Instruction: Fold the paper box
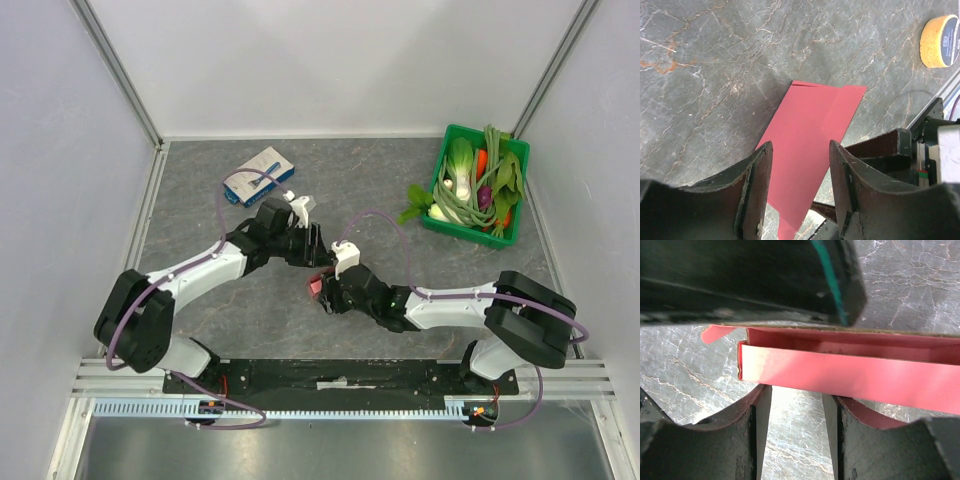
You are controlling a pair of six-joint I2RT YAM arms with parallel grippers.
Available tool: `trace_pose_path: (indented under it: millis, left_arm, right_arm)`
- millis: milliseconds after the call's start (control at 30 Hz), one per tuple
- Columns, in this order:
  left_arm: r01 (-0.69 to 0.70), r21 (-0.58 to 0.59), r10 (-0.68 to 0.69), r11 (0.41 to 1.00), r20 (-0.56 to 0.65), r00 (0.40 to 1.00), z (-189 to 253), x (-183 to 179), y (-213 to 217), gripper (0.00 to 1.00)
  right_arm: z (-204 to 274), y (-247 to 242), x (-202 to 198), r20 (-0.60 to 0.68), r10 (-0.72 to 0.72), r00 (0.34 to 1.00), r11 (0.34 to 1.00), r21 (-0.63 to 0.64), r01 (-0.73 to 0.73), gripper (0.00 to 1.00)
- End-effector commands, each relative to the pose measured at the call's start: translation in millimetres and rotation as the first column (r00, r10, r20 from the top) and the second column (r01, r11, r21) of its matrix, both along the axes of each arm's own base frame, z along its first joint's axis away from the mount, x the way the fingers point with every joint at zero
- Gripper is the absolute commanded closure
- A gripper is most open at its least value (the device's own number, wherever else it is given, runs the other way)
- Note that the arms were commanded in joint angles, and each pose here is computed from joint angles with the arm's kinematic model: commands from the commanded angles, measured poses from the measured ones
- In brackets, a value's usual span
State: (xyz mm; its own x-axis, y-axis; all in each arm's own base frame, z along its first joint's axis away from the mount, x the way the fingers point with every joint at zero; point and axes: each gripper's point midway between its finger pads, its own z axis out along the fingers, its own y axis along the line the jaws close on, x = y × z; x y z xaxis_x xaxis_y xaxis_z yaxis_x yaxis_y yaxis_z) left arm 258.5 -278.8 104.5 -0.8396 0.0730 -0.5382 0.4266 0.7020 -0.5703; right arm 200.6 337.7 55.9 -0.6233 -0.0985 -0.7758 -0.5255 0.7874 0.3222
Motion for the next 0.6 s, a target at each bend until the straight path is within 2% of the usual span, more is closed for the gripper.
trace_pose_path:
  millis: [0, 167, 367, 500, 567]
  left_arm:
    - [-0.049, 0.069, 0.044, 0.996, 0.070, 0.997, 14.3, 4.0, 16.4, 0.43]
    - [-0.102, 0.071, 0.090, 0.992, 0.157, 0.984, 42.7, -7.2, 38.9, 0.40]
    - [-0.039, 0.116, 0.025, 0.992, 0.115, 0.993, 38.8, -35.2, 52.4, 0.37]
    - [-0.120, 0.141, 0.097, 0.983, 0.156, 0.983, 37.8, -26.6, 63.4, 0.37]
    - [-0.214, 0.174, 0.185, 0.961, 0.169, 0.968, 37.5, -14.9, 74.2, 0.36]
  right_arm:
    - [11.4, -1.1, 8.8, 0.047, -0.036, 0.998, 0.999, 0.037, 0.034, 0.48]
    - [11.1, 2.3, 7.8, 0.039, -0.025, 0.999, 0.999, 0.041, 0.023, 0.47]
    - [11.2, 3.4, 5.0, 0.035, -0.010, 0.999, 0.999, 0.043, 0.009, 0.47]
    - [11.6, 2.3, 3.9, 0.036, -0.006, 0.999, 0.999, 0.043, 0.004, 0.47]
    - [14.3, 1.1, 4.1, 0.040, -0.006, 0.999, 0.999, 0.045, 0.004, 0.47]
